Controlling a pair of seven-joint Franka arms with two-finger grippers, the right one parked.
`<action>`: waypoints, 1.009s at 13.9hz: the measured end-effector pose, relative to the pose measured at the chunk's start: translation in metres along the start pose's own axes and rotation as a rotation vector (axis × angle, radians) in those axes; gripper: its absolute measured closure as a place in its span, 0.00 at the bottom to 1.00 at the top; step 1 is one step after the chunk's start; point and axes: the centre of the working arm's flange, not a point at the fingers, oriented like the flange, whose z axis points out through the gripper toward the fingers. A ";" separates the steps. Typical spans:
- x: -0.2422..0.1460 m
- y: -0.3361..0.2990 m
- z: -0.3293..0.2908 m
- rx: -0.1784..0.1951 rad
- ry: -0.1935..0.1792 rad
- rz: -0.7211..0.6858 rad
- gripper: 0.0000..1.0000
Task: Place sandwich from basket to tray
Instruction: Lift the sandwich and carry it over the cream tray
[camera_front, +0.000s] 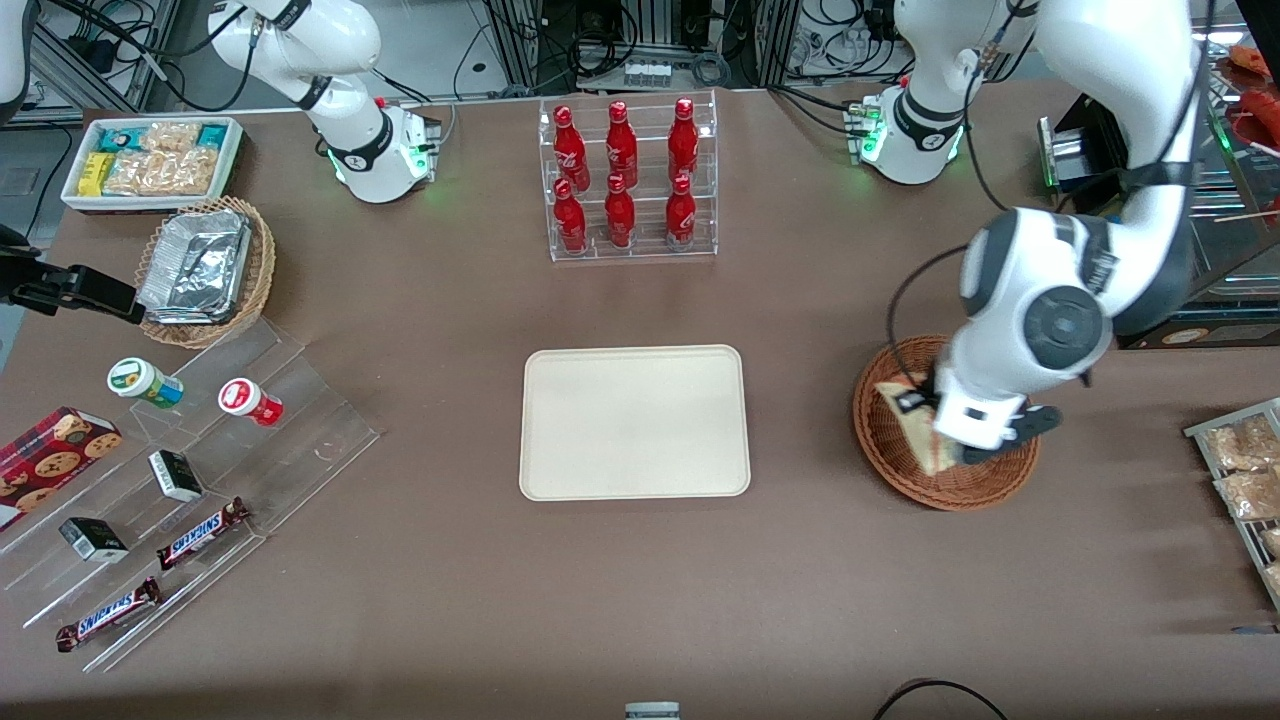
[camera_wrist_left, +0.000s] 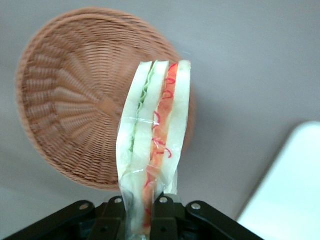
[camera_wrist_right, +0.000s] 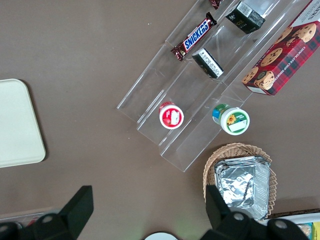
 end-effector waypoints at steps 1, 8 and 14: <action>-0.014 0.023 -0.006 -0.002 0.013 0.064 0.85; -0.098 0.179 0.017 0.006 0.038 0.285 0.85; -0.124 0.260 0.072 0.016 0.029 0.306 0.85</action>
